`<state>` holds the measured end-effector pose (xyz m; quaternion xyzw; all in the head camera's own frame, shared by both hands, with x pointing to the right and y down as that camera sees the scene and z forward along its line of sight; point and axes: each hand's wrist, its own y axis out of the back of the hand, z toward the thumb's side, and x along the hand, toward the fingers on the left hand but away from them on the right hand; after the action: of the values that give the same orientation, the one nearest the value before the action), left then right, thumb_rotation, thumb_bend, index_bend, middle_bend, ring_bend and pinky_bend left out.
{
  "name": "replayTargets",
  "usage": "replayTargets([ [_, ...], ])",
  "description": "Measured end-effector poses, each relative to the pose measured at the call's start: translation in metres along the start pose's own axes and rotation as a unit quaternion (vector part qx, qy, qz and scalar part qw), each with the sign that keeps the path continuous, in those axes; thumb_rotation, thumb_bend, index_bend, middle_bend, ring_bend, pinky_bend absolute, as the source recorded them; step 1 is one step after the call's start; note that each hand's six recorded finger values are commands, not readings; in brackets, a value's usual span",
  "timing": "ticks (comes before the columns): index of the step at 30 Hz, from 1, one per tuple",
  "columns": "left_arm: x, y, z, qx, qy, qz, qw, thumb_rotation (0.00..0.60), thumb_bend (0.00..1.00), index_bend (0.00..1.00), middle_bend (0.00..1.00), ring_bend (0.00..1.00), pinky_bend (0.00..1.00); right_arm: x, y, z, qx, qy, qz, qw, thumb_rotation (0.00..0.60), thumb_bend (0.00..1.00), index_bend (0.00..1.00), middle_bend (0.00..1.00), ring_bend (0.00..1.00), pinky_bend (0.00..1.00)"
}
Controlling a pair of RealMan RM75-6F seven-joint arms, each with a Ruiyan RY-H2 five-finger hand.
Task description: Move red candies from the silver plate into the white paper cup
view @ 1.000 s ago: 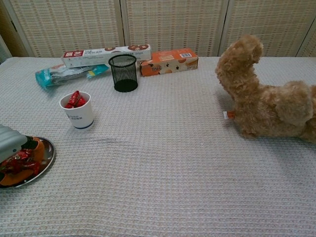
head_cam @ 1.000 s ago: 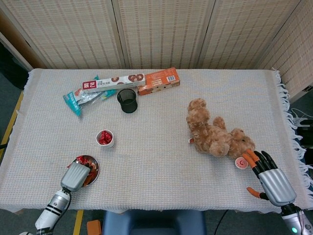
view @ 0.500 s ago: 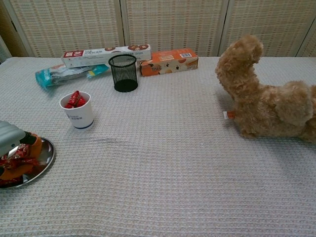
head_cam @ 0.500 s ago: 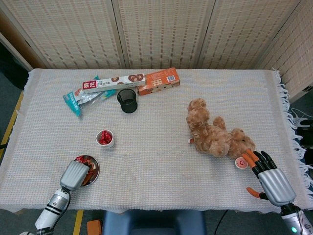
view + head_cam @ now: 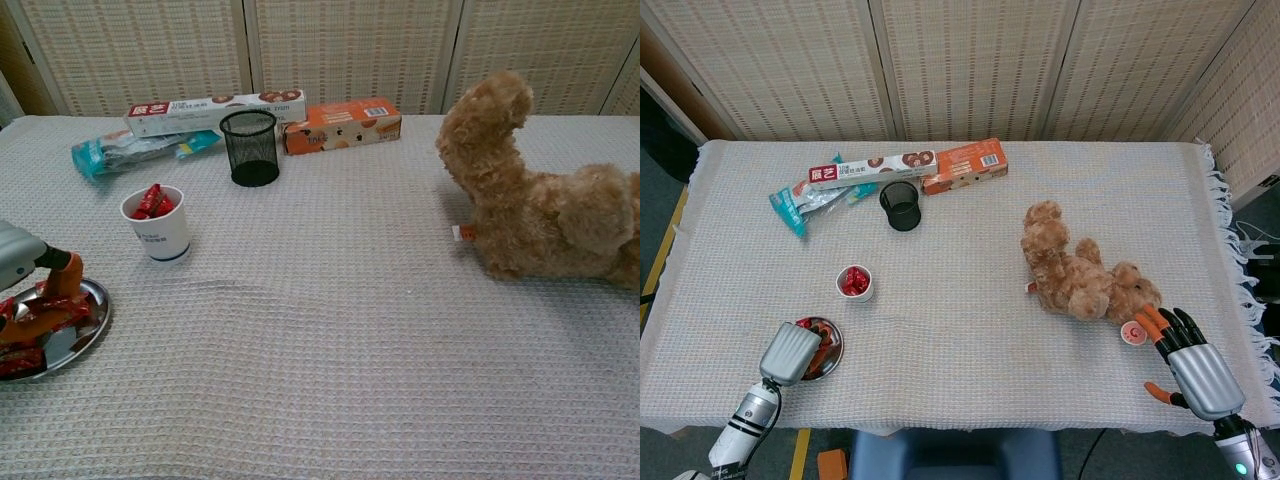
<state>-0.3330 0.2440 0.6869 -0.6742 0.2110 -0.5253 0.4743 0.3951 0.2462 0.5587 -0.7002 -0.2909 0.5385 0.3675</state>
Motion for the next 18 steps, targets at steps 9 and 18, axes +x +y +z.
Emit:
replayTargets([
  [9, 0.004, 0.018, -0.002, -0.011, 0.004, 0.022, 0.9997, 0.6, 0.41, 0.63, 0.66, 0.9, 1.0, 0.0, 0.0, -0.001, -0.001, -0.001, -0.001, 1.0, 0.6, 0.06, 0.0, 0.0, 0.0, 0.0],
  [18, 0.033, 0.077, 0.005, -0.049, -0.007, 0.096, 0.9941, 0.6, 0.41, 0.63, 0.67, 0.9, 1.0, -0.003, -0.002, 0.0, 0.0, 0.0, 0.005, 1.0, 0.6, 0.06, 0.0, 0.0, 0.0, 0.0],
])
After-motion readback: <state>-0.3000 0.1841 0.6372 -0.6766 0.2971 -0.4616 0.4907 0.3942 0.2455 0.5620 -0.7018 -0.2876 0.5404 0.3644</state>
